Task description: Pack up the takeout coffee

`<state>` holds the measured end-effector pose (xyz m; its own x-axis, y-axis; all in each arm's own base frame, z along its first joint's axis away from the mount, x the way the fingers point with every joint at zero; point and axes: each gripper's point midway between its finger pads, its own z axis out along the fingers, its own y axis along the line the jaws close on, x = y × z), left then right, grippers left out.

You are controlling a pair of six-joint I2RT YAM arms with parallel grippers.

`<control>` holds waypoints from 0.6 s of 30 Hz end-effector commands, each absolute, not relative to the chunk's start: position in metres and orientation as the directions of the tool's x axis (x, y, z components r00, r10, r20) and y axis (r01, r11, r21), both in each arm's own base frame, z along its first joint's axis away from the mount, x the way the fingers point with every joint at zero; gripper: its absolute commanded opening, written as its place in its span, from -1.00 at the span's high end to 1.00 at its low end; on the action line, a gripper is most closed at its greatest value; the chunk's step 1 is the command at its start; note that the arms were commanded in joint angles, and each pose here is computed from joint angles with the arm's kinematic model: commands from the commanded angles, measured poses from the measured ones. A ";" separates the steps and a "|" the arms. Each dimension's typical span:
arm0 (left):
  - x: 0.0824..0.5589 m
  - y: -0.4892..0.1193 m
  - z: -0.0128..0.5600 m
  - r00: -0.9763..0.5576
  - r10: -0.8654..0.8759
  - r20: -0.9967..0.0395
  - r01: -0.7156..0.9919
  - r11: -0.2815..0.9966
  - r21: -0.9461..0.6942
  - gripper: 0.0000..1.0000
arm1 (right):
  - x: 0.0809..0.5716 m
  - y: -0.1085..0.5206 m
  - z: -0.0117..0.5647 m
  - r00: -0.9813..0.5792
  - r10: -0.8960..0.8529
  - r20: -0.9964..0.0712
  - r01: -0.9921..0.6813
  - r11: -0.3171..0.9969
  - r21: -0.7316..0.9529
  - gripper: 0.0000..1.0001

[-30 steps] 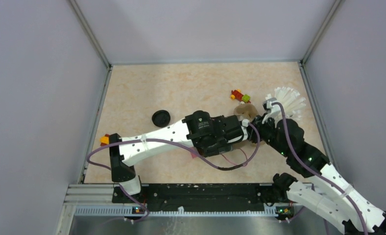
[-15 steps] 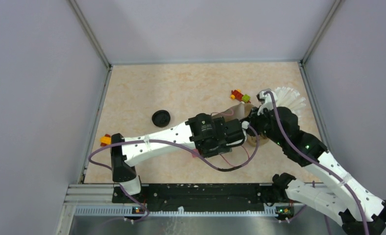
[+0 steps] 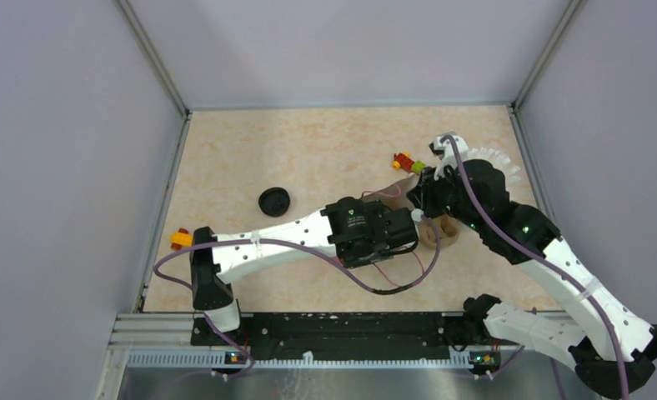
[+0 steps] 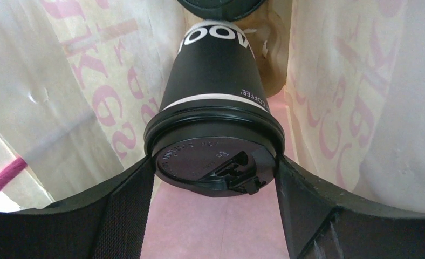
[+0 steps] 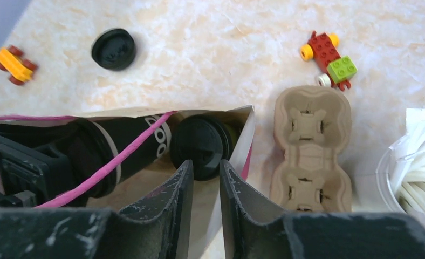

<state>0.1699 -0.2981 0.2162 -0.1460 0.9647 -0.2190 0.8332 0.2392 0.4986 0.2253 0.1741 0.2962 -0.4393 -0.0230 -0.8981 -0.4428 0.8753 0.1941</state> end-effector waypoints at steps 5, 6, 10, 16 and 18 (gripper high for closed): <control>0.169 -0.299 0.204 -0.127 0.972 -0.196 0.842 0.210 0.498 0.01 | 0.234 0.163 0.307 -0.447 -0.066 -0.892 -0.397 0.909 0.131 0.62; 0.168 -0.297 0.204 -0.126 0.972 -0.196 0.842 0.209 0.498 0.01 | 0.234 0.161 0.308 -0.448 -0.069 -0.891 -0.393 0.911 0.127 0.62; 0.167 -0.288 0.206 -0.123 0.974 -0.193 0.840 0.206 0.502 0.01 | 0.234 0.171 0.314 -0.456 -0.074 -0.887 -0.425 0.893 0.145 0.56; 0.166 -0.275 0.207 -0.137 0.972 -0.190 0.829 0.217 0.515 0.01 | 0.233 0.182 0.308 -0.487 -0.058 -0.871 -0.442 0.877 0.189 0.92; 0.165 -0.274 0.207 -0.134 0.971 -0.196 0.832 0.218 0.510 0.01 | 0.230 0.183 0.306 -0.499 -0.045 -0.865 -0.441 0.873 0.209 0.88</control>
